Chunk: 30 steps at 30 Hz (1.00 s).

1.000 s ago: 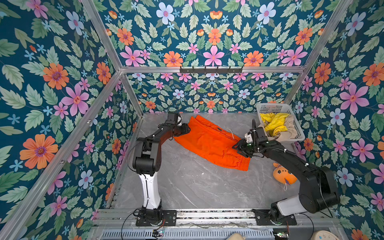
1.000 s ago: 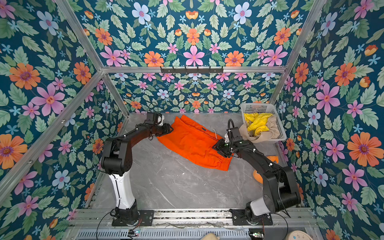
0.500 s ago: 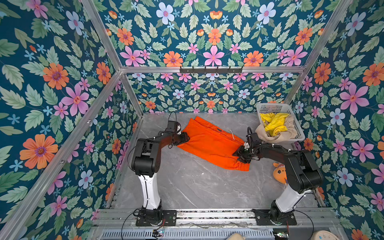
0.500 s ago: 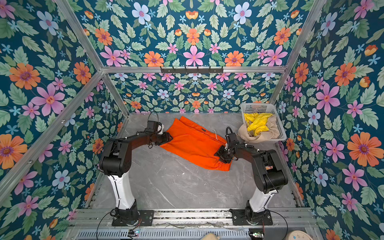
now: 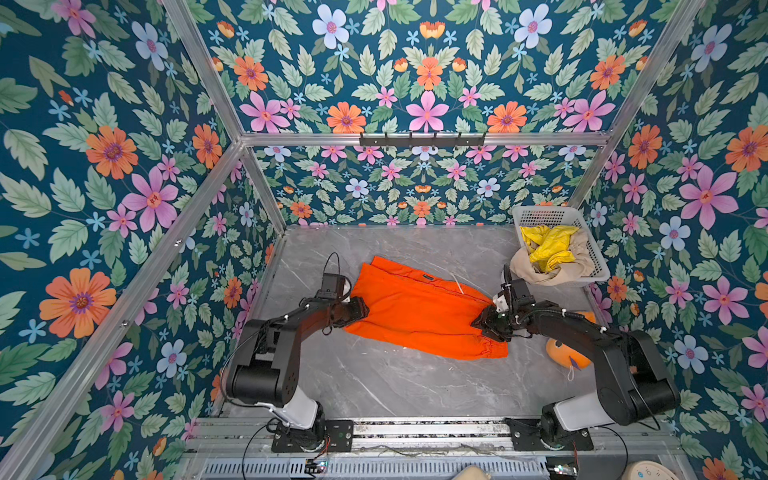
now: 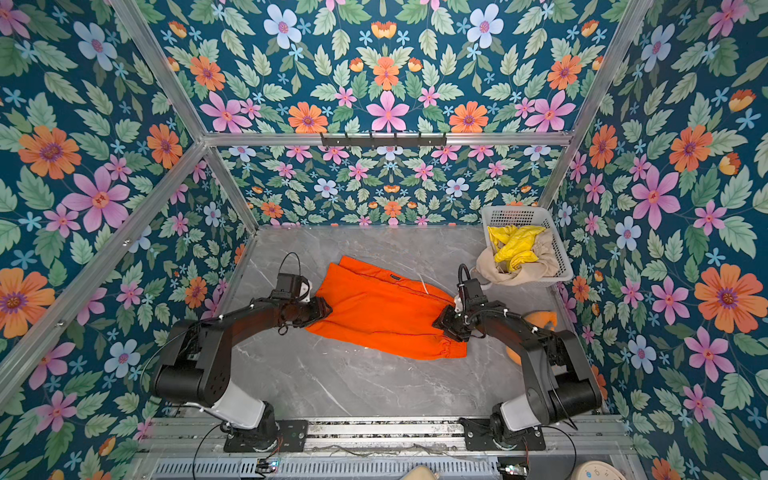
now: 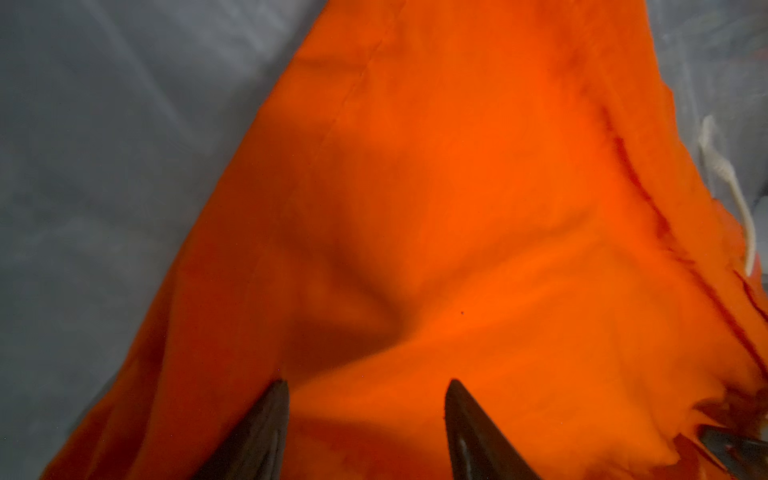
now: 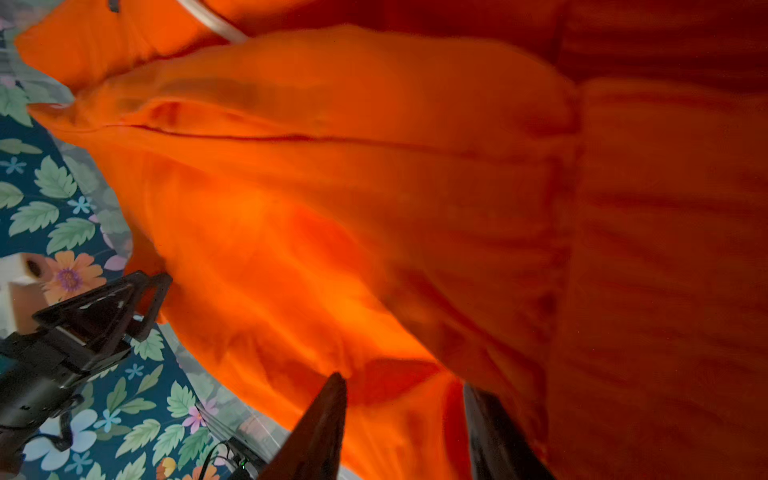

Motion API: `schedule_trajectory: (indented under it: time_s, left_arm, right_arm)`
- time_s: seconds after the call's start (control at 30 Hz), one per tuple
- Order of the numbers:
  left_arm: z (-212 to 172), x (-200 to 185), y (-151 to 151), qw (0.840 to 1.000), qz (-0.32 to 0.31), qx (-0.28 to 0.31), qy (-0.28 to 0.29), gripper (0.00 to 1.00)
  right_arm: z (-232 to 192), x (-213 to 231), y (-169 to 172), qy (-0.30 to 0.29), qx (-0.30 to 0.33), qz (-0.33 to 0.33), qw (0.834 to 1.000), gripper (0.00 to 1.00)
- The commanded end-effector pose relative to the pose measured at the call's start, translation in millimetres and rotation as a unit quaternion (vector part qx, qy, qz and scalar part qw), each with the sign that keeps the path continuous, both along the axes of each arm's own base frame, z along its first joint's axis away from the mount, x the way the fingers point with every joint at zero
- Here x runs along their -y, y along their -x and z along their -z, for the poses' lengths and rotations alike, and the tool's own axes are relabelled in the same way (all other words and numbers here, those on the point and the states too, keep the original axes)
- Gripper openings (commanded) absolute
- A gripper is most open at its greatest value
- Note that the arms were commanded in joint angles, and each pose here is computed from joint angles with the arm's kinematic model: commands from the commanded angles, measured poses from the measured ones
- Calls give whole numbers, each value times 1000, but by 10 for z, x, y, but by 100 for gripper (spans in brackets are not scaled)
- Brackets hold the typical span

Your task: Fold and stack the shorts

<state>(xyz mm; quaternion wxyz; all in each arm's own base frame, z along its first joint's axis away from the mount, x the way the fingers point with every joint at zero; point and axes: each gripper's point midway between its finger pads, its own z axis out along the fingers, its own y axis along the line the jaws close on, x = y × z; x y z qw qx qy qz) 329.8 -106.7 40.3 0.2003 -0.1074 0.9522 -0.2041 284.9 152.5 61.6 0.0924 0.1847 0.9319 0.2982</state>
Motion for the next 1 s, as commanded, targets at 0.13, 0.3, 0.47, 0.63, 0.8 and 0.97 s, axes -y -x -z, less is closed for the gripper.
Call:
schedule_trajectory:
  time_s: [0.13,0.3,0.47,0.63,0.8,0.97]
  left_arm:
    - [-795,105,-240,996,2,84,34,57]
    - [-876,243,-612,995,34,92,27,50]
    - [-692,398,-898,995,55,71,40,49]
    - [-456,478,-1015,996,63,50,45,50]
    - [-325,500,-1176,996,61,50,42,52]
    - [-212,528,-1384,996,57,52,40,53]
  right_arm:
    - [-645,-196,-197,-15,86,-33,996,47]
    - [-780,-679,-498,-19,117,-77,990,47]
    - [-609,-1309,-761,-21,108,-135,985,46]
    - [-339,-1635,-958,-46,82,-147,985,45]
    - [-145,-1743,-1150,-39,68,-143,987,45]
    - [-34,-1673,-1402,-24,69,-113,991,45]
